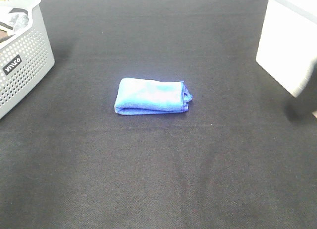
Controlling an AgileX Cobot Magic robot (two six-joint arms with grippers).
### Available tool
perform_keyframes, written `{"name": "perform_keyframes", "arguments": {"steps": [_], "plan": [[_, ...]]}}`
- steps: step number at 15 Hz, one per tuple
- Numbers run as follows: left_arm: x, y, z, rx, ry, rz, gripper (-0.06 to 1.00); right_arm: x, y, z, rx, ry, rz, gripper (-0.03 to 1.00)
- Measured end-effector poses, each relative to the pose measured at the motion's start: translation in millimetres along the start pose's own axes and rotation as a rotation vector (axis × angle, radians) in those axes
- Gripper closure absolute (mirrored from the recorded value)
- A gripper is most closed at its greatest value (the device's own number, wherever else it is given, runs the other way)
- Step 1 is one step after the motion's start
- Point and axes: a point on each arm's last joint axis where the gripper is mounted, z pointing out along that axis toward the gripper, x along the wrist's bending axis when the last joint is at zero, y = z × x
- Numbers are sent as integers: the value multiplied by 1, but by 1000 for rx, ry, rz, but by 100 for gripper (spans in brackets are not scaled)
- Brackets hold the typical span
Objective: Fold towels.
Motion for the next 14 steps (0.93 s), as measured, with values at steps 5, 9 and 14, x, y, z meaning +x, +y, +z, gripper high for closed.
{"name": "perform_keyframes", "arguments": {"steps": [5, 9, 14], "plan": [[9, -104, -21, -236, -23, 13, 35, -3, -79, -20, -148, -43, -49, 10], [13, -145, -9, -332, -28, 51, 35, -10, -127, -31, -326, -130, -108, 10], [11, -138, -4, -424, -42, 108, 35, -11, -151, -34, -456, -144, -147, 10]]}}
